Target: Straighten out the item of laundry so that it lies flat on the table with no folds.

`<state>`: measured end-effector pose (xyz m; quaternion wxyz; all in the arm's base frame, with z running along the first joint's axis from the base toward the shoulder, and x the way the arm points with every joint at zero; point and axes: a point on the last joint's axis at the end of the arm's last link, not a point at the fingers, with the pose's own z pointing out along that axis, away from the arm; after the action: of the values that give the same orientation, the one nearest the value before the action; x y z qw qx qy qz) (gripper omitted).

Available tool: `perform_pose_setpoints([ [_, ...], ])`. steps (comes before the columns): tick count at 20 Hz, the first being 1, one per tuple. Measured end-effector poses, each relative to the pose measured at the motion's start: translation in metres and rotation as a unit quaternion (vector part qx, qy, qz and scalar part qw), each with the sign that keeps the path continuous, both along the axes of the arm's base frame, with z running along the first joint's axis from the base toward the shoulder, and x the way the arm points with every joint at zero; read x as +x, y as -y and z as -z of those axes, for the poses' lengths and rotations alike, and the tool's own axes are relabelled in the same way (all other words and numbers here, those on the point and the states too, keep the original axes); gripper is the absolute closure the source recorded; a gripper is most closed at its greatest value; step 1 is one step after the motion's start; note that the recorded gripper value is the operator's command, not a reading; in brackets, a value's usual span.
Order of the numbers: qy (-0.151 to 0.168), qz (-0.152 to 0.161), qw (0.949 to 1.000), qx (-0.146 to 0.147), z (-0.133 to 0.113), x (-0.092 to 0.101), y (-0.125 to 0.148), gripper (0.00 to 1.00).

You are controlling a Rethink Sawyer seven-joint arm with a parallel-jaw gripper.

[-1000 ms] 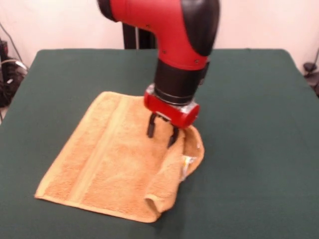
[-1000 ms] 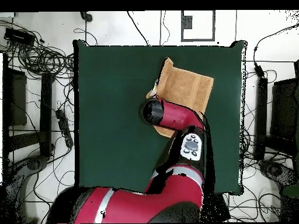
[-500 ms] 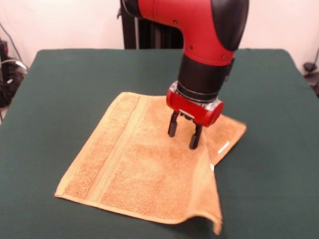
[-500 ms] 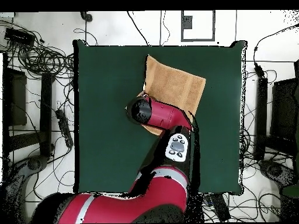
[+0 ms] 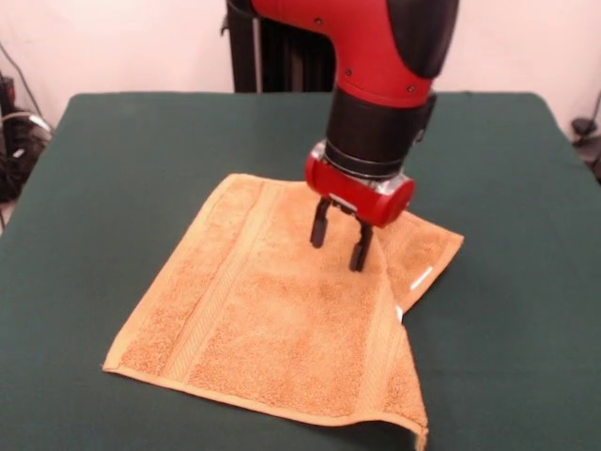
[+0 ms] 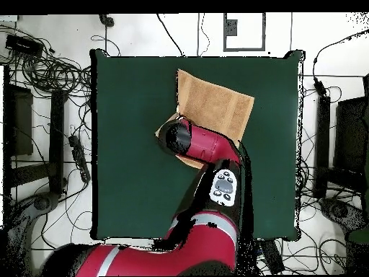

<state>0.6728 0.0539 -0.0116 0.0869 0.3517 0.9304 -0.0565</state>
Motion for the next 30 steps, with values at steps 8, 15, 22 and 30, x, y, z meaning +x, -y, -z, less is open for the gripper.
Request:
perform_pose_setpoints([
  [8, 0.000, 0.051, 0.9987, -0.004, 0.007, -0.008, 0.114, 0.00],
  [15, -0.016, 0.091, 0.9956, -0.017, 0.035, -0.046, 0.263, 0.00],
  [22, -0.032, 0.064, 0.9974, 0.003, 0.033, -0.038, 0.272, 0.00],
  [30, -0.036, 0.029, 0.9989, -0.012, 0.033, -0.036, 0.269, 0.00],
])
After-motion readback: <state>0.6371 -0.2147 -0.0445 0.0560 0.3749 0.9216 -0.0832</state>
